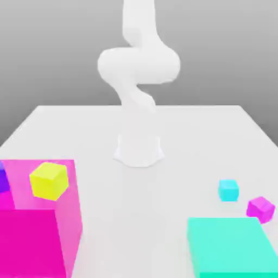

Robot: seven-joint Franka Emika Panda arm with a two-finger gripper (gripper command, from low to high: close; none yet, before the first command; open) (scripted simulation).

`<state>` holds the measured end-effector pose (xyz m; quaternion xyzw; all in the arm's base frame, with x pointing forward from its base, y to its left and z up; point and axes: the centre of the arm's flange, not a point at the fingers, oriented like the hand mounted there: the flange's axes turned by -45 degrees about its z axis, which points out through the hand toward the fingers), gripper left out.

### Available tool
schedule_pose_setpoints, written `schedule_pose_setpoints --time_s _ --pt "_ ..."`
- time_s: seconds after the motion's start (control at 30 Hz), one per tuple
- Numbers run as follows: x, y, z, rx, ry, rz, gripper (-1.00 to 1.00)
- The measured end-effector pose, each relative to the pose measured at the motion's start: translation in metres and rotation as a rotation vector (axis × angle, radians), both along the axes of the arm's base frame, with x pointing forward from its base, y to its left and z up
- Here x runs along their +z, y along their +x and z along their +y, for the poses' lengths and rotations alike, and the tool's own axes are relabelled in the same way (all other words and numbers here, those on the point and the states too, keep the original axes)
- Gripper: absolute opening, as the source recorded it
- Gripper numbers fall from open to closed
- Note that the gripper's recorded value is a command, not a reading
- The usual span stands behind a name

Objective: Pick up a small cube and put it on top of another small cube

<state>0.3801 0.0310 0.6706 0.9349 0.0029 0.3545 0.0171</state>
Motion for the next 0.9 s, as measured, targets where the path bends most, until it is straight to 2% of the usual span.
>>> schedule_pose_setpoints --time_s 0.2,0.43,0.67,0.9 --pt "-0.113 0.057 0.074 0.037 -0.094 0.173 0.0" --pt "-0.253 0.069 0.155 0.129 -0.164 0.354 0.0" --pt "-0.381 0.019 0.237 0.282 -0.185 0.529 0.0" --pt "-0.474 -0.061 0.29 0.41 -0.135 0.702 0.0"
